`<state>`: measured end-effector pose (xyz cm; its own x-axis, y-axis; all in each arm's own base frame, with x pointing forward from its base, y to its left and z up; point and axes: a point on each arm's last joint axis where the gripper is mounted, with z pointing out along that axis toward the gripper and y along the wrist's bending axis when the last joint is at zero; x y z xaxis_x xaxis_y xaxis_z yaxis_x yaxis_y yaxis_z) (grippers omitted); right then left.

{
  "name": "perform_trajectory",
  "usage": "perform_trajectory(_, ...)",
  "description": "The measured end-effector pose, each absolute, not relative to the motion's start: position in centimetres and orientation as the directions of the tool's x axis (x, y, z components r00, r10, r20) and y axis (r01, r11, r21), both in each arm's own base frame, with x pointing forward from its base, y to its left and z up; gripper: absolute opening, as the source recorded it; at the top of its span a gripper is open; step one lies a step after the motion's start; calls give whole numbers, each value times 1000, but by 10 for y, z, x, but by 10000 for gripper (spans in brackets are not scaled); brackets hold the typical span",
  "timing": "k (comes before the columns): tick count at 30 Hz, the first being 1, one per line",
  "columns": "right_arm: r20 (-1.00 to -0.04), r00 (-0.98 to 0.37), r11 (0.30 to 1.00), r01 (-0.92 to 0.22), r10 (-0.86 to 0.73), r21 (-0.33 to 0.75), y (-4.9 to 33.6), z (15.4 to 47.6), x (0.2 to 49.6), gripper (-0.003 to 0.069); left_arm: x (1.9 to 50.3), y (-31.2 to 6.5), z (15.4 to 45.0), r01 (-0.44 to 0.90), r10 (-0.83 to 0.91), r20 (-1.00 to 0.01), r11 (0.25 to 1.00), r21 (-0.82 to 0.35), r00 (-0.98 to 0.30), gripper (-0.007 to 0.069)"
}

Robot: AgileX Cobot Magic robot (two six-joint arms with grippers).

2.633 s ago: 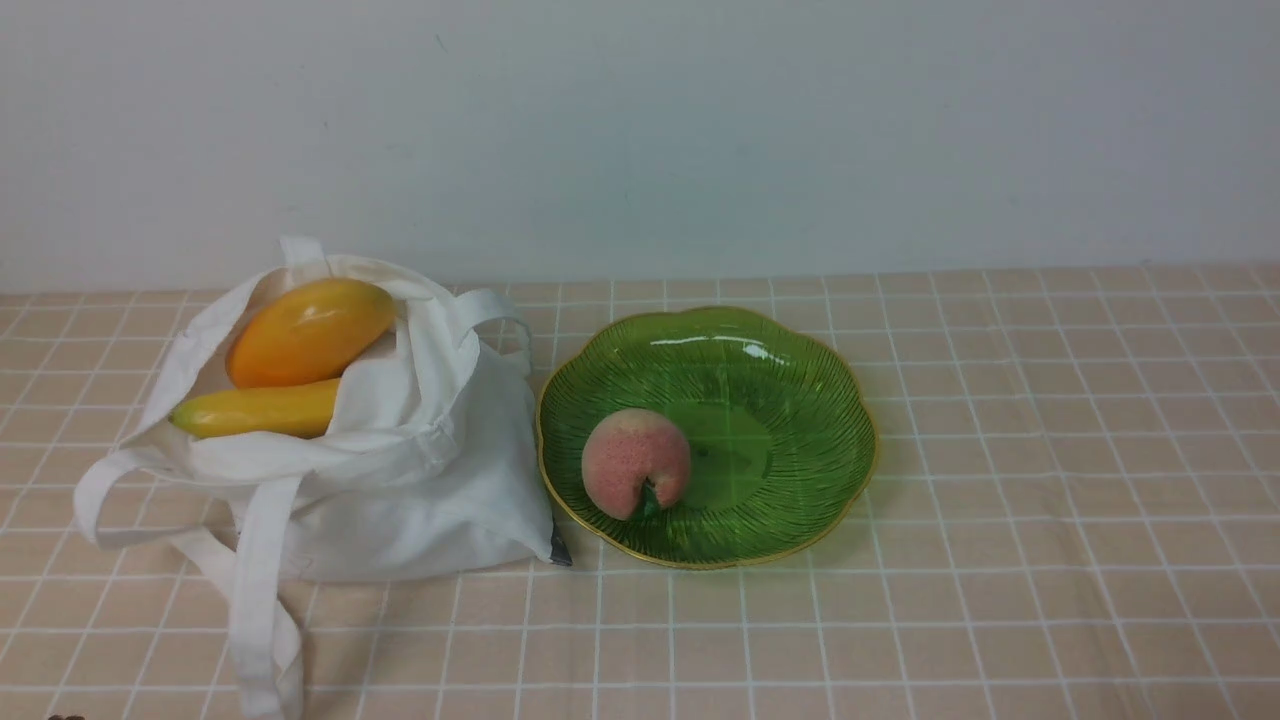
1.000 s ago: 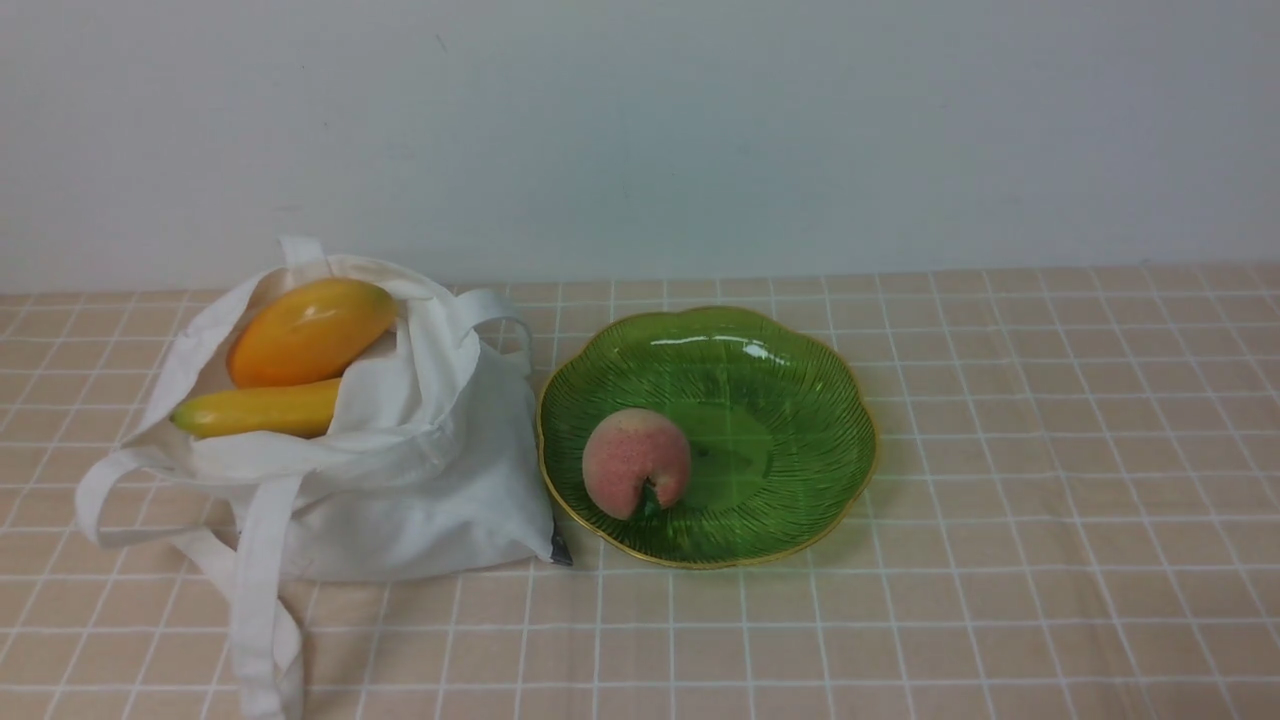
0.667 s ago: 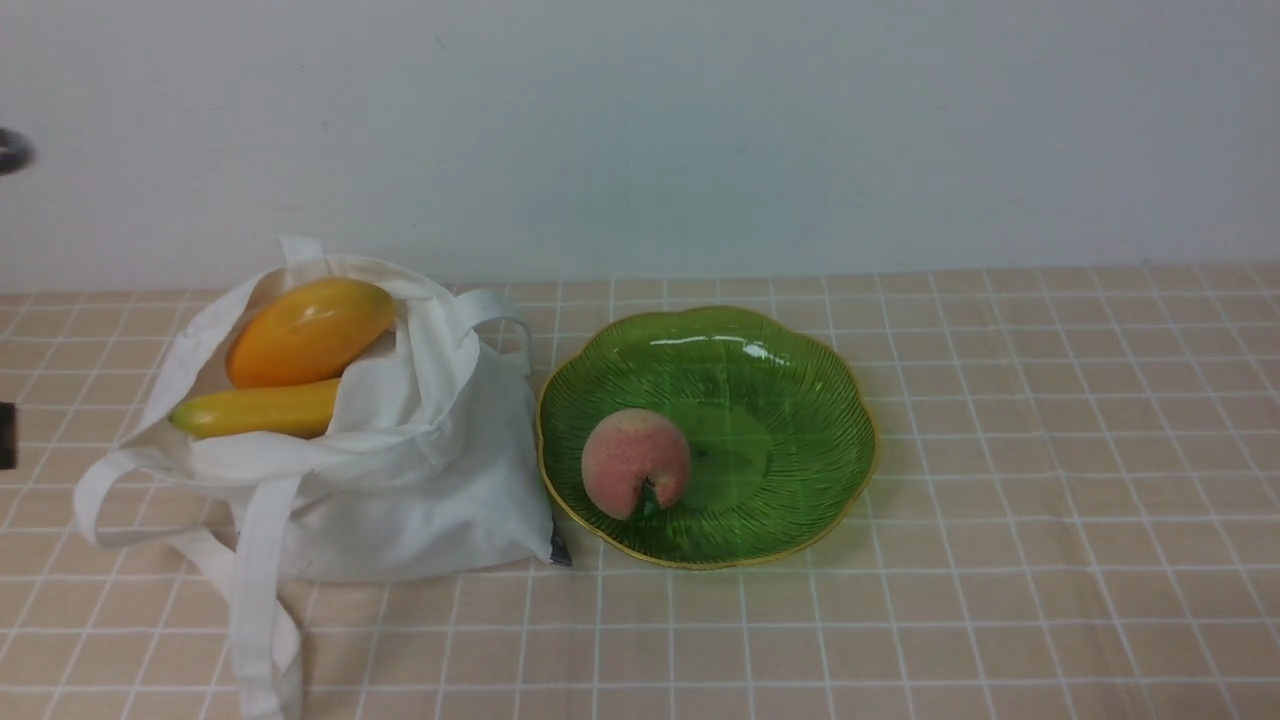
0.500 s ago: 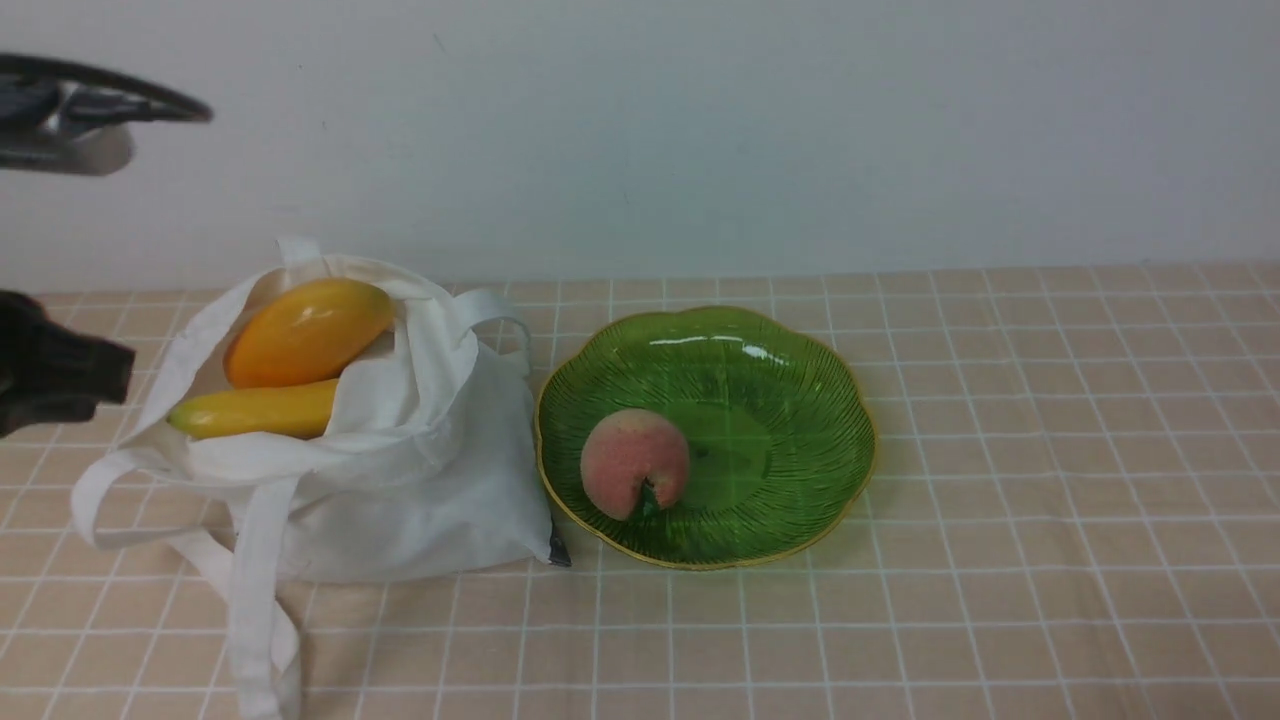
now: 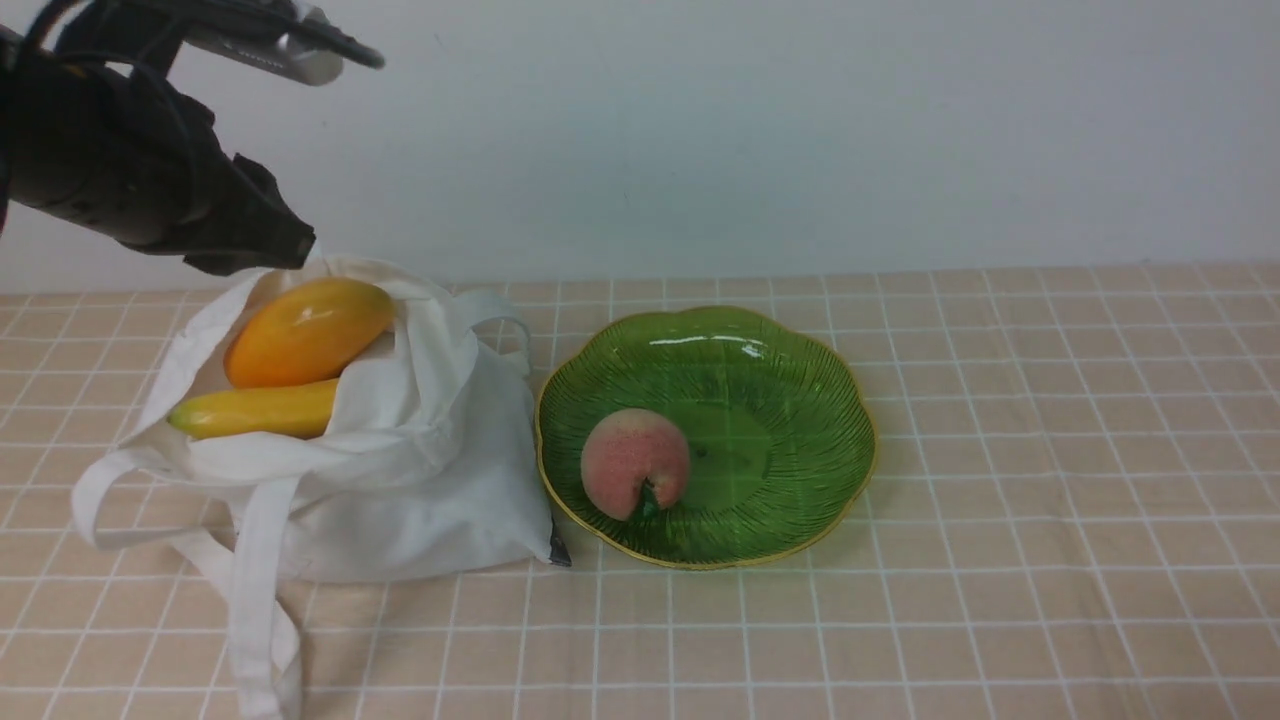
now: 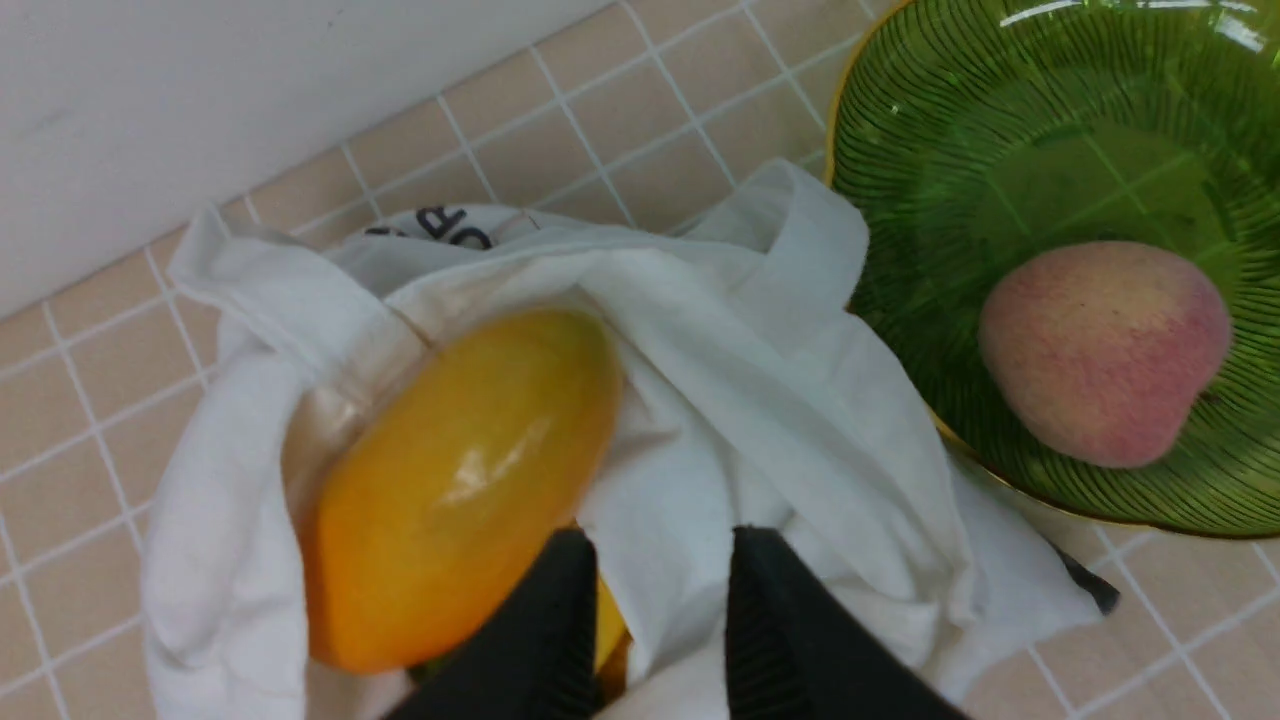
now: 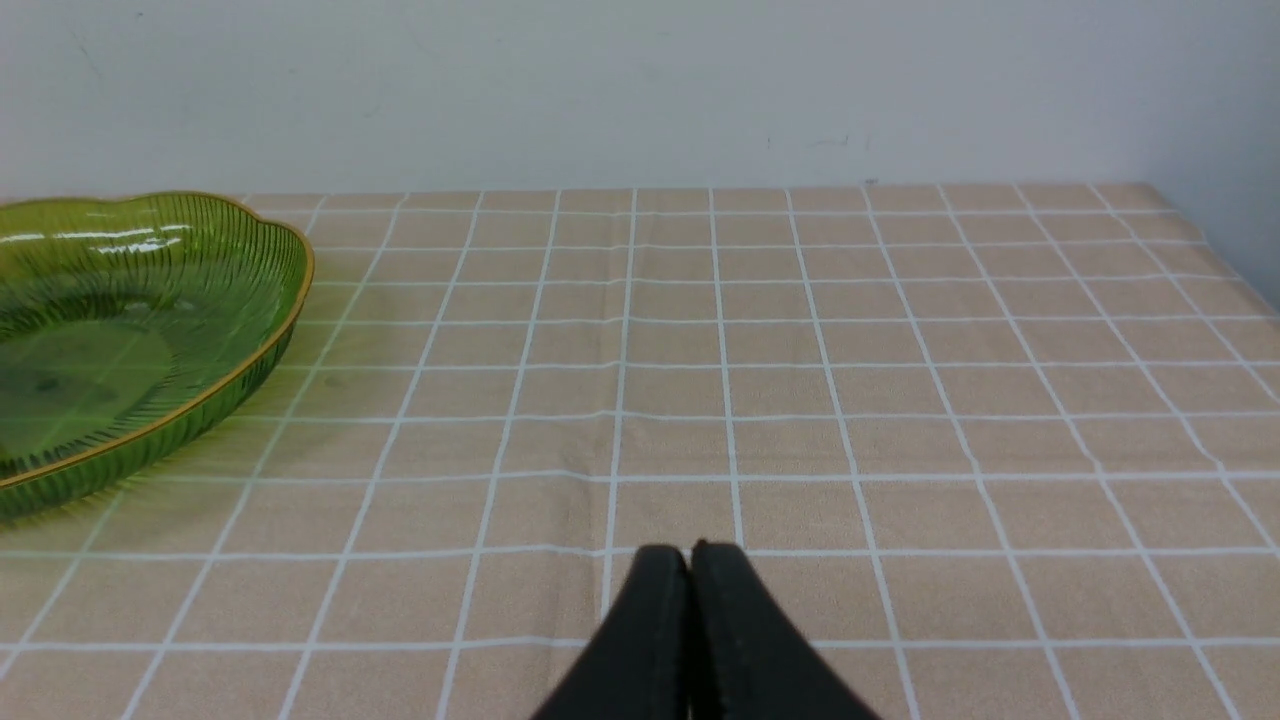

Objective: Take the fruit out of the bag on the brown coffee tablecloth and place them on the plate.
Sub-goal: 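Reach into the cloth bag and grasp the fruit inside with the left gripper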

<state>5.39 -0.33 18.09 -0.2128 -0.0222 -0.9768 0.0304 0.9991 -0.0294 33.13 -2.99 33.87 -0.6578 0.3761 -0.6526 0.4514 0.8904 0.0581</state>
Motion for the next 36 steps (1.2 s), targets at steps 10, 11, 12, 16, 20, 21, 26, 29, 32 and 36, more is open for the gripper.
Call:
perform_trajectory(10,-977,-213,999,31,-19,-26,-3,181,54,-14,373,-26,291,422,385,-634,901,101,-671,583)
perform_trajectory(11,-977,-213,999,31,-19,-26,-3,181,54,-14,376,-25,286,420,387,-630,901,105,-673,603)
perform_trajectory(12,-977,-213,999,31,-19,-26,-3,181,54,-14,381,-25,279,417,388,-624,902,107,-678,618)
perform_trajectory(16,-977,-213,999,31,-19,-26,-3,181,54,-14,387,-24,267,425,406,-607,897,122,-683,624)
perform_trajectory(20,-977,-213,999,31,-19,-26,-3,181,54,-14,392,-23,260,461,468,-595,870,178,-653,625)
perform_trajectory(21,-977,-213,999,31,-19,-26,-3,181,54,-14,392,-23,259,484,496,-585,853,194,-641,625)
perform_trajectory(26,-977,-213,999,31,-19,-26,-3,181,54,-14,395,-28,251,570,606,-541,780,258,-583,622)
perform_trajectory(29,-977,-213,999,31,-19,-26,-3,181,54,-14,396,-32,246,597,636,-525,755,272,-565,622)
perform_trajectory(32,-977,-213,999,31,-19,-26,-3,181,54,-14,398,-32,243,605,652,-512,743,286,-559,585)
perform_trajectory(36,-977,-213,999,31,-19,-26,-3,181,54,-14,399,-31,242,592,646,-508,751,293,-569,472)
